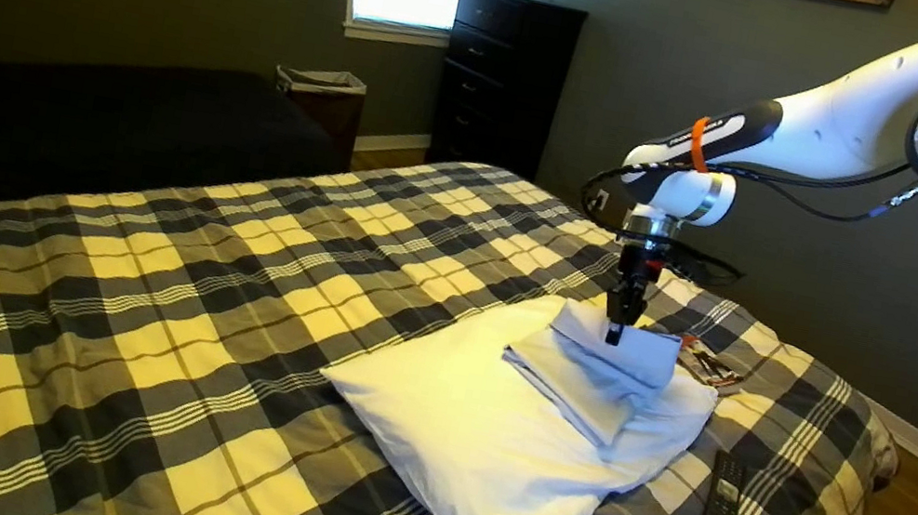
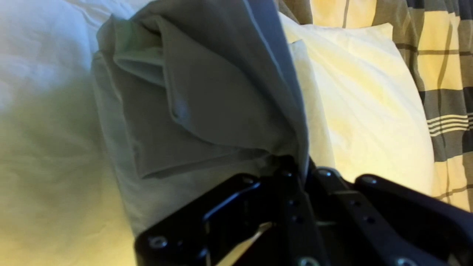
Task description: Fold the pillowcase in half
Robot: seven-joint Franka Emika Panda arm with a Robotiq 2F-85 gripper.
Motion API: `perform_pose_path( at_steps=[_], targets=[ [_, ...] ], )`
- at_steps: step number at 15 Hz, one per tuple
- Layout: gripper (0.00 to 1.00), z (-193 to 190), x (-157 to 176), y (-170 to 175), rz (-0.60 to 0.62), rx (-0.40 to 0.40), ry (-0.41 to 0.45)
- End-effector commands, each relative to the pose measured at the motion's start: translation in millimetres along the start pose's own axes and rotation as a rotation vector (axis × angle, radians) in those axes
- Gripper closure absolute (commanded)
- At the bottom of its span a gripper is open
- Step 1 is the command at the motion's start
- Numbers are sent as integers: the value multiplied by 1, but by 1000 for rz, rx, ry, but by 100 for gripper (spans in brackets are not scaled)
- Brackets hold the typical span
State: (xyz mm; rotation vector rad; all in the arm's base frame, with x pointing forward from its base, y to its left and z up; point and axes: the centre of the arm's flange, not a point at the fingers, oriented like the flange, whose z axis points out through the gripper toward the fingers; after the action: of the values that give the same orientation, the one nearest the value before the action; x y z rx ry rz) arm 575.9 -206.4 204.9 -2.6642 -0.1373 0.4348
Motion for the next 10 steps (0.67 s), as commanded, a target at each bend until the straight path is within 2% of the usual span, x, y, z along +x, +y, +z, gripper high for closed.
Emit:
perform_pose_path(
  at_steps=[1, 10],
  targets=[
    [99, 0, 0, 0, 0, 0, 0],
    [99, 39, 13, -59, -68, -78, -89]
  ],
)
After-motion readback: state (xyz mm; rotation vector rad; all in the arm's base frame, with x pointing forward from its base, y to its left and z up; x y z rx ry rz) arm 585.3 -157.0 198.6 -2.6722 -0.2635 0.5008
